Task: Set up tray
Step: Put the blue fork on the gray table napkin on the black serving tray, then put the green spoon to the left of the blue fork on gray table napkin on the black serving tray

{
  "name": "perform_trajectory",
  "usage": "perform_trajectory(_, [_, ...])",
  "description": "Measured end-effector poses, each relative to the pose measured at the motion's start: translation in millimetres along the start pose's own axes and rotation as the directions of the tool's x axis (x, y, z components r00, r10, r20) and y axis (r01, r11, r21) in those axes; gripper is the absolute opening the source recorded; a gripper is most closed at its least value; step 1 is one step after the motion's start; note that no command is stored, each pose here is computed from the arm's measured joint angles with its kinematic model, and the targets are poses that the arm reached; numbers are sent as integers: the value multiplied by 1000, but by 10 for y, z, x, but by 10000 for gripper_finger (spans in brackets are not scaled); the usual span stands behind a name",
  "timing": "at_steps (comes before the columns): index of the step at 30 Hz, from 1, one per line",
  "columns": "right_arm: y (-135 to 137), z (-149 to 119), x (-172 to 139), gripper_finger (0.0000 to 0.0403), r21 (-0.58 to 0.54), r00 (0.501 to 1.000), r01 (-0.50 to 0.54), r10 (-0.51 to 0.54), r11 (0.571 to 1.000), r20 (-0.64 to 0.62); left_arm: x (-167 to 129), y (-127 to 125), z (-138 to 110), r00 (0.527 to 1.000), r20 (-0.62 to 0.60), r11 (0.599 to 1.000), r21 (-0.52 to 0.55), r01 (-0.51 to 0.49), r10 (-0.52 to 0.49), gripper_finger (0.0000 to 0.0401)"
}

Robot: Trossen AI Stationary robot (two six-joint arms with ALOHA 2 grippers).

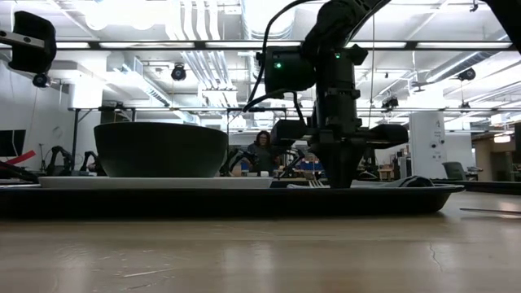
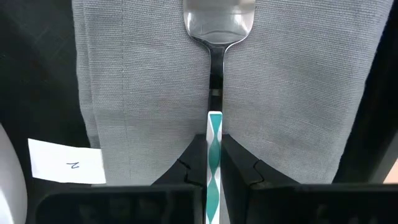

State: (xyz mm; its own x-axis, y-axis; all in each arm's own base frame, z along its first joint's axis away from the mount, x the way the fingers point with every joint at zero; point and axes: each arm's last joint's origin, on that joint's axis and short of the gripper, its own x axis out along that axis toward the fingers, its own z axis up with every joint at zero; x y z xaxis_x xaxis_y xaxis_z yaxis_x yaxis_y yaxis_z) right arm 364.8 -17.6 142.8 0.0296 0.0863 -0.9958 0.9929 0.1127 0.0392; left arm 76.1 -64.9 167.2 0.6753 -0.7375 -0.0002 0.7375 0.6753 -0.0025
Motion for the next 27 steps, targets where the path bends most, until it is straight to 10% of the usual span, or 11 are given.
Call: perform_trajectory(27, [-118,-100,-604,124,-109,998,-49,53,993,36,0,0,0,1000,0,1000,0,0,0,71])
